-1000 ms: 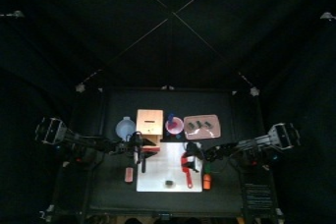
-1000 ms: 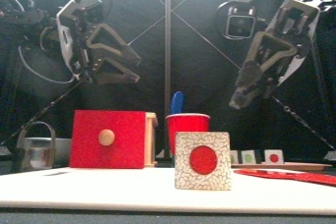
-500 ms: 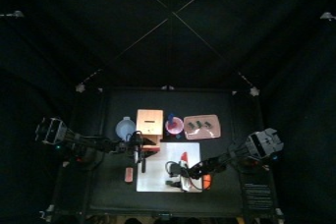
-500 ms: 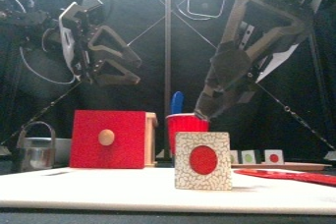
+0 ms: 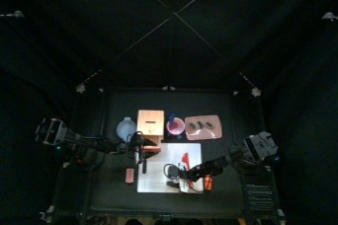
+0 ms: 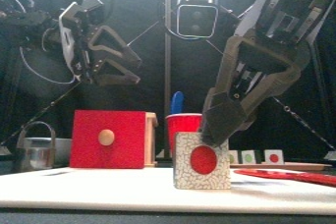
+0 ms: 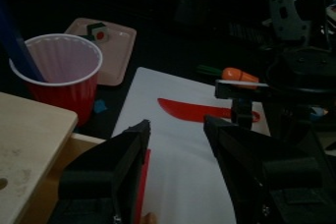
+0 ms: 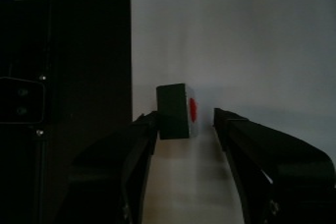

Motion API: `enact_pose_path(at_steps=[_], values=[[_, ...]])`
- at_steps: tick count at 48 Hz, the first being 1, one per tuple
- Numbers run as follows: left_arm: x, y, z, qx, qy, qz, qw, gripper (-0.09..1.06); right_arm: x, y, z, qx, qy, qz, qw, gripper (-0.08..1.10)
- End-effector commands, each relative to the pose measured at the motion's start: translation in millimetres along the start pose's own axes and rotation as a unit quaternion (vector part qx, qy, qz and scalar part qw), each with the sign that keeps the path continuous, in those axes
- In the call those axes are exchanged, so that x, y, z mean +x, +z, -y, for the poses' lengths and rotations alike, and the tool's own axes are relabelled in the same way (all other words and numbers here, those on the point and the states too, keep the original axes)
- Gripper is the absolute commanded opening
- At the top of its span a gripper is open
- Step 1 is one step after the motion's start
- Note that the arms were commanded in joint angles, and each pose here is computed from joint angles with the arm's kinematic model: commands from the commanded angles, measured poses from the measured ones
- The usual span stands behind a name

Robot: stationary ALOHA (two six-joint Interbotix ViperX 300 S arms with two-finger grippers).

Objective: Place sushi on board then cut the sushi with the knife then place the pieces on the plate
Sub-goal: Place the 4 sushi pieces on the plate

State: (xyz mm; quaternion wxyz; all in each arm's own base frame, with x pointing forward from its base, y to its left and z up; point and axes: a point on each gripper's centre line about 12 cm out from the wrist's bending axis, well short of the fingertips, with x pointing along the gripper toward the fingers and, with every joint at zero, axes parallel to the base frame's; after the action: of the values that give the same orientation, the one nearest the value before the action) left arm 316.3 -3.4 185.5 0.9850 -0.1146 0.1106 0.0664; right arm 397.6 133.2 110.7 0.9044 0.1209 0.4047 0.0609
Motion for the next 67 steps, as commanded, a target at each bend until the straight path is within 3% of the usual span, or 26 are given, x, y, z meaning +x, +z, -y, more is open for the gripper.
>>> enact_pose_path(at_steps=[1, 9, 14, 26, 41, 52, 61, 67], values=[[1.8, 6.4, 1.6, 0.000, -0.002, 0.010, 0.9999, 0.85, -3, 11, -11, -0.003, 0.013, 0.016, 1.000, 0.71], [1.4, 6.3, 1.5, 0.000, -0.002, 0.010, 0.9999, 0.85, -5, 12, -10, 0.002, 0.005, 0.015, 1.000, 0.61], [1.2, 5.9, 2.9, 0.000, -0.004, 0.010, 0.9999, 0.85, -15, 12, 1, 0.008, -0.034, 0.005, 0.999, 0.60], [0.5, 5.3, 2.6, 0.000, -0.004, 0.009, 0.9999, 0.85, -88, 1, 56, 0.051, -0.205, -0.032, 0.977, 0.60], [-0.7, 2.6, 1.7, 0.001, -0.003, 0.006, 1.0000, 0.85, -163, -16, 103, 0.156, -0.237, 0.006, 0.959, 0.60], [-3.4, -2.2, 0.2, 0.001, -0.002, 0.000, 1.0000, 0.85, -209, -45, 144, 0.220, -0.280, 0.041, 0.934, 0.60], [-2.4, 0.0, 0.6, 0.002, -0.002, 0.003, 1.0000, 0.85, -240, -72, 184, 0.290, -0.330, 0.077, 0.895, 0.60], [-1.1, 1.9, 2.9, 0.002, -0.005, 0.005, 1.0000, 0.85, -252, -76, 200, 0.312, -0.339, 0.116, 0.880, 0.60]])
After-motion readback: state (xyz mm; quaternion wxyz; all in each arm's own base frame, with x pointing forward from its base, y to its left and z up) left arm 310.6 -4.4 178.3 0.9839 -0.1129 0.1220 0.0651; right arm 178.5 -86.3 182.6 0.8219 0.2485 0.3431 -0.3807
